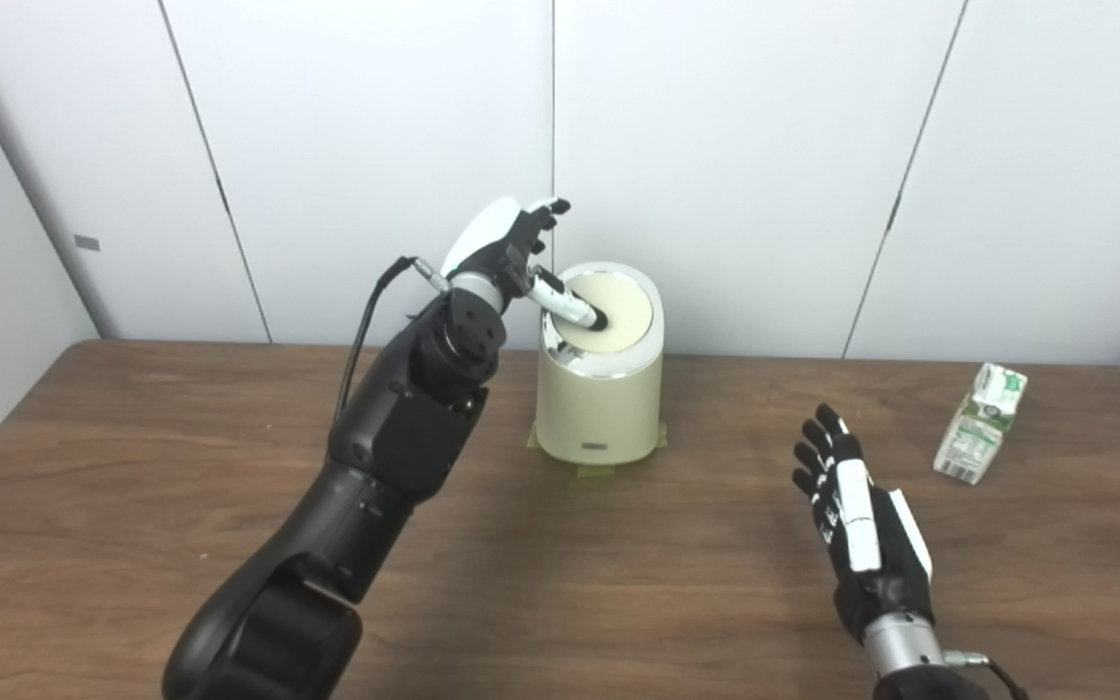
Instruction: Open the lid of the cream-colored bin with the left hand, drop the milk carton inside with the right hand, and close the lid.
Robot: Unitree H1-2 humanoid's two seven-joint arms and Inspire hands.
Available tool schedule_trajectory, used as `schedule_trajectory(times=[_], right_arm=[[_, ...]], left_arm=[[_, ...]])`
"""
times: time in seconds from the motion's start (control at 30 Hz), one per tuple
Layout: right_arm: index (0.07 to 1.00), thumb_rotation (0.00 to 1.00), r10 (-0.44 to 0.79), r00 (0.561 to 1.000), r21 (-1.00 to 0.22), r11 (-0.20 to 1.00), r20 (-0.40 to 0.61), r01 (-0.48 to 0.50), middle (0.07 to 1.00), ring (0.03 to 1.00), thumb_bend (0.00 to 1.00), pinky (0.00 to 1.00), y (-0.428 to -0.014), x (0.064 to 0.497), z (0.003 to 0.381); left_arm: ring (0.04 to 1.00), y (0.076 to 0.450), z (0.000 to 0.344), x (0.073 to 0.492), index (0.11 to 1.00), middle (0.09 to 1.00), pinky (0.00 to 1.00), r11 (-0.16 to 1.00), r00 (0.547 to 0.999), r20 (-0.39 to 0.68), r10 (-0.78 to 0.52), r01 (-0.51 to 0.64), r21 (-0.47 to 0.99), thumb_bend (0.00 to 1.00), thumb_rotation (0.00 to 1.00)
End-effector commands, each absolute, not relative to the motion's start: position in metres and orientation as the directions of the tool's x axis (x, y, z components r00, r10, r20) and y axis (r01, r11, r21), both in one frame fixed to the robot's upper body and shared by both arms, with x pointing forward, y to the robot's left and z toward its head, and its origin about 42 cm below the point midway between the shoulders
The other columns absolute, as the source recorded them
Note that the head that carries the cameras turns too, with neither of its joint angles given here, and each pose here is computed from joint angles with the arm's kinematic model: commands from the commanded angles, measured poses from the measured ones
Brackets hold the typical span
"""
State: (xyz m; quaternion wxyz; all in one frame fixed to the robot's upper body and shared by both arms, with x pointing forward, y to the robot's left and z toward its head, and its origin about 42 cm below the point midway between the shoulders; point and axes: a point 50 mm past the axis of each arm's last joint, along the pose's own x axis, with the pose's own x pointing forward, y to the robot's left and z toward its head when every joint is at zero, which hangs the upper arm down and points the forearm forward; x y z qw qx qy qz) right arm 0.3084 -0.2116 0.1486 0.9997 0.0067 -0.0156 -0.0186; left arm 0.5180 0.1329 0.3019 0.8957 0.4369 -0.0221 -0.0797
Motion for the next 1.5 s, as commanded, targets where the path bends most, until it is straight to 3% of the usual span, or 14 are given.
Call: schedule_trajectory(times=[0.0, 0.2, 0.63, 1.13, 1.33, 1.47], right_arm=[[0.977, 1.00, -0.028, 0.993, 0.016, 1.000, 0.111, 0.026, 0.970, 0.958, 0.64, 0.95, -0.208, 0.316, 0.168], [0.975, 1.00, -0.026, 0.993, 0.013, 1.000, 0.112, 0.024, 0.965, 0.955, 0.63, 0.95, -0.209, 0.316, 0.168], [0.972, 1.00, -0.027, 0.994, 0.028, 0.999, 0.110, 0.024, 0.963, 0.958, 0.64, 0.95, -0.210, 0.315, 0.169], [0.974, 1.00, -0.033, 0.993, 0.024, 0.999, 0.115, 0.031, 0.961, 0.951, 0.64, 0.95, -0.205, 0.314, 0.170], [0.978, 1.00, -0.037, 0.993, 0.025, 0.999, 0.115, 0.034, 0.962, 0.954, 0.63, 0.94, -0.204, 0.314, 0.172], [0.974, 1.00, -0.039, 0.993, 0.028, 0.999, 0.114, 0.036, 0.962, 0.953, 0.62, 0.94, -0.205, 0.314, 0.172]], left_arm=[[0.868, 0.129, 0.346, 0.524, 0.947, 0.931, 0.68, 0.553, 0.979, 0.089, -0.186, 0.029, 0.832, 0.94, 0.02], [0.919, 0.125, 0.346, 0.522, 0.945, 0.954, 0.79, 0.449, 0.972, 0.091, -0.216, 0.016, 0.893, 0.95, 0.00], [0.920, 0.118, 0.344, 0.520, 0.951, 0.943, 0.86, 0.227, 0.945, 0.120, -0.306, -0.050, 0.973, 0.95, 0.00], [0.963, 0.093, 0.321, 0.515, 0.980, 0.959, 0.94, -0.104, 0.907, 0.048, -0.419, -0.100, 0.990, 0.99, 0.02], [0.960, 0.087, 0.317, 0.512, 0.977, 0.956, 0.94, -0.094, 0.904, 0.026, -0.426, -0.072, 0.993, 1.00, 0.02], [0.938, 0.091, 0.342, 0.512, 0.953, 0.939, 0.90, 0.054, 0.919, 0.036, -0.391, -0.016, 0.998, 0.96, 0.01]])
